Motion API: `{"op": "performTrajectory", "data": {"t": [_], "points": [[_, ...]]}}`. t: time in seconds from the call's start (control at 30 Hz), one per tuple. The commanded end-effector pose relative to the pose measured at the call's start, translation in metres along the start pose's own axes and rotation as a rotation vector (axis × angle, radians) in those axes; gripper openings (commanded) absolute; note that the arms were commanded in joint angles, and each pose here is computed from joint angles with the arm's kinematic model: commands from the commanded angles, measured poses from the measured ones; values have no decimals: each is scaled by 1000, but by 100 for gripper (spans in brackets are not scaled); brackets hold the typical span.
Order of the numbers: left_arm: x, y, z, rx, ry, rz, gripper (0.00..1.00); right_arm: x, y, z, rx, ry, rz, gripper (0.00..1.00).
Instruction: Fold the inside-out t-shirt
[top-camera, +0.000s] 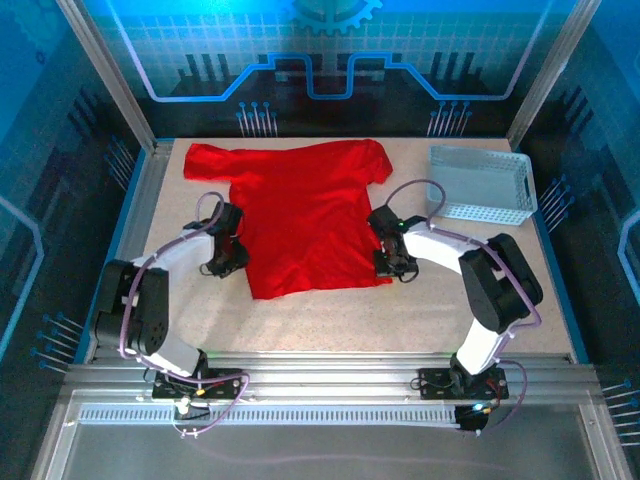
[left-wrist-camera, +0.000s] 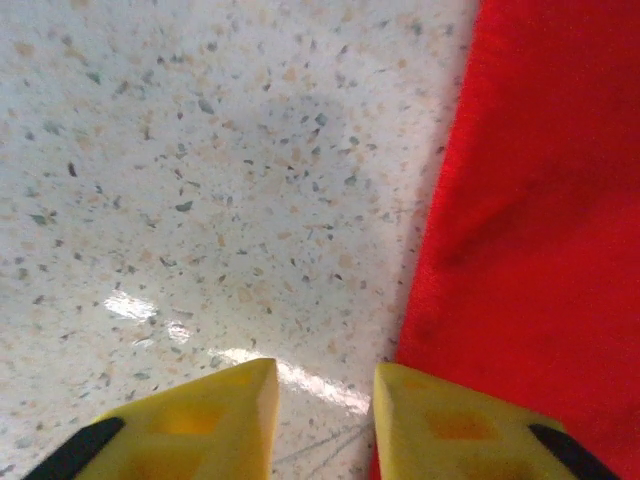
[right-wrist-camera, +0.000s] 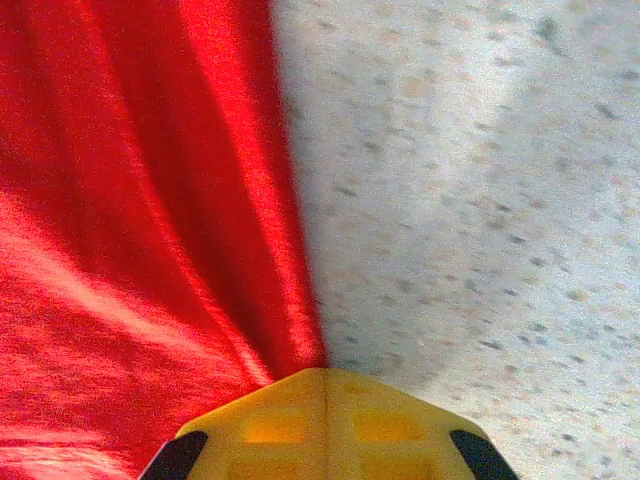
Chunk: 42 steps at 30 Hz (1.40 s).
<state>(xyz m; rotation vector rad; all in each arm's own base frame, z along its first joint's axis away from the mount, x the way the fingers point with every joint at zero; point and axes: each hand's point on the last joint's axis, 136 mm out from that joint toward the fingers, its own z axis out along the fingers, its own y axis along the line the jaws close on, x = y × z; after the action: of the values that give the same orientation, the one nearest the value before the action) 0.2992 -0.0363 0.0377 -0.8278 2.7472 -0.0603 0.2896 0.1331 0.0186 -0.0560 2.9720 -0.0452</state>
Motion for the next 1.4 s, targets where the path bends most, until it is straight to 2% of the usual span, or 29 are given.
{"op": "performTrajectory", "data": {"t": [0.0, 0.13, 0.23, 0.37, 0.43, 0.5, 0.67, 0.83, 0.93, 1.07, 1.13, 1.37], "points": [[0, -6, -27, -10, -66, 97, 36, -1, -6, -10, -6, -35, 34, 1], [19, -26, -45, -17, -101, 246, 43, -1, -3, -21, -50, -64, 47, 1], [39, -43, -51, 7, -104, 353, 50, 0, 9, -31, -102, -94, 17, 19], [61, -53, -51, 3, -82, 429, 57, 8, 13, -34, -92, -75, 5, 34], [68, -56, -47, 0, -67, 439, 57, 11, 14, -30, -95, -60, 10, 39], [74, -62, -43, 13, -57, 447, 57, 12, 19, -25, -115, -52, 8, 40], [81, -72, -39, 14, -53, 488, 59, 16, 32, -12, -105, -8, -25, 38], [88, -79, -38, 1, -62, 574, 63, 21, 25, -1, -50, 30, -11, 34], [94, -86, -39, 2, -71, 635, 66, 23, 23, -1, -47, 23, -8, 22], [104, -99, -43, 7, -100, 730, 70, 21, 23, -14, -69, -9, 0, 6], [110, -107, -44, 18, -118, 780, 72, 21, 21, -22, -74, -28, 5, 2], [141, -152, -59, 114, -238, 991, 87, 20, 32, -66, -208, -81, 12, 0]]}}
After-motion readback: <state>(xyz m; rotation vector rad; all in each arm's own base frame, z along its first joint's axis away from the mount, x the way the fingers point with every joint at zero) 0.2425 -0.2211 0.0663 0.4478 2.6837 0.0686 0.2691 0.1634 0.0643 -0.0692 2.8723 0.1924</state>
